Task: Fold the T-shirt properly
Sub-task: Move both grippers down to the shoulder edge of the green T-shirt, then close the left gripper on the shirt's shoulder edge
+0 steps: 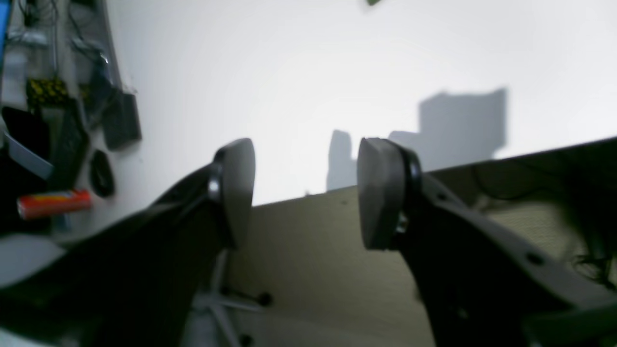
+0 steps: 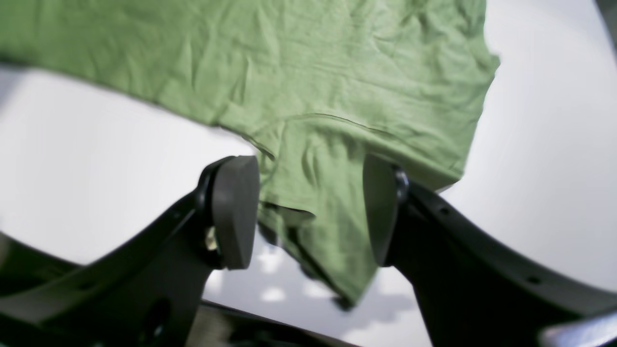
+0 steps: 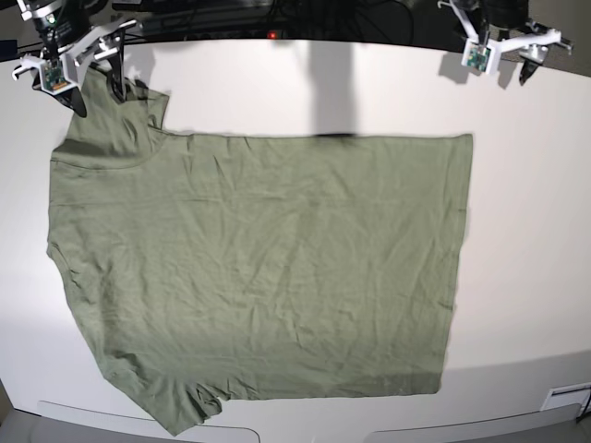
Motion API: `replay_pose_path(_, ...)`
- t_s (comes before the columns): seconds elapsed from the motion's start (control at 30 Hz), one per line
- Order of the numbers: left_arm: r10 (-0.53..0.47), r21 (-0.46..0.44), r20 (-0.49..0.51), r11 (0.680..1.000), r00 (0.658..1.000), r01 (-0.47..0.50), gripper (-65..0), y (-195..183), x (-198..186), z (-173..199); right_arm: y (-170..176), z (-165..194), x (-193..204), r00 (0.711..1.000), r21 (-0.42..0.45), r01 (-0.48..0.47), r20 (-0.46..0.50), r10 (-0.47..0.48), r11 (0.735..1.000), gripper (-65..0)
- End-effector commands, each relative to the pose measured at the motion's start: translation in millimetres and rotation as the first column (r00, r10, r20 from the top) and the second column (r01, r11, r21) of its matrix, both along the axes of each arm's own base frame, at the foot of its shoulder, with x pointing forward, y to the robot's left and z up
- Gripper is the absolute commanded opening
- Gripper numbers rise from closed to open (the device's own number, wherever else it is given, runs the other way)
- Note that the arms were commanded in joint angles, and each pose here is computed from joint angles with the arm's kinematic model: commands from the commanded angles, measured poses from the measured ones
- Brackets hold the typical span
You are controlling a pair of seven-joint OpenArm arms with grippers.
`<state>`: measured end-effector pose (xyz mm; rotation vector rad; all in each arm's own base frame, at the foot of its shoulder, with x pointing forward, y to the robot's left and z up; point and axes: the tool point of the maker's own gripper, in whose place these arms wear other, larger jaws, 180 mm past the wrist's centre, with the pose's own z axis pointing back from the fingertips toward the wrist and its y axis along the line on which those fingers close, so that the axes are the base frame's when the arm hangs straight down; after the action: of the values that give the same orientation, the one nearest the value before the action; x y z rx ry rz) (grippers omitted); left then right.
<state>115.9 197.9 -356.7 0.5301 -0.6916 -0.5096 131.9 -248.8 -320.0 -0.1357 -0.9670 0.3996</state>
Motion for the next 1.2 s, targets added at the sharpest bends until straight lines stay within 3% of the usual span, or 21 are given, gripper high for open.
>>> replay_pose_path(0.0, -0.033, 0.032, 0.029, 0.999, 0.999, 0.032, -32.0, 2, 5, 9, 1, 9, 4, 0.999, -0.043, -0.033, 0.034, 0.035, 0.999, -30.3)
replay_pose_path(0.2, -0.18, 0.229, 0.072, 0.96, 0.981, 0.159, -32.4, 16, 21, 30, -4, 12, 17, 0.981, -0.313, -0.167, 0.043, 0.19, 0.935, -30.3)
replay_pose_path(0.3, -0.318, 0.297, 0.13, 0.916, 0.939, 0.269, -33.1, 6, 34, 44, -6, 14, 23, 0.969, -0.405, -0.211, 0.036, 0.246, 0.89, -30.3)
replay_pose_path(0.37, -0.436, 0.306, 0.162, 0.875, 0.885, 0.375, -33.1, -10, 44, 51, -6, 15, 25, 0.953, -0.46, -0.263, 0.015, 0.304, 0.848, -30.3)
replay_pose_path(0.43, -0.525, 0.301, 0.134, 0.83, 0.841, 0.47, -33.1, -21, 48, 47, -6, 15, 26, 0.935, -0.513, -0.31, -0.013, 0.354, 0.801, -30.3)
replay_pose_path(0.57, -0.591, 0.194, 0.036, 0.795, 0.806, 0.574, -33.1, -27, 50, 22, -8, 13, 25, 0.92, -0.571, -0.346, -0.049, 0.39, 0.745, -30.3)
replay_pose_path(0.77, -0.642, 0.094, 0.079, 0.766, 0.763, 0.635, -33.3, -32, 69, -6, -8, 13, 25, 0.919, -0.574, -0.347, -0.05, 0.391, 0.742, -30.3)
replay_pose_path(1.17, -0.616, 0.13, 0.033, 0.784, 0.787, 0.608, -34.7, 5, 96, -43, -9, 18, 35, 0.921, -0.585, -0.328, -0.023, 0.389, 0.742, -30.3)
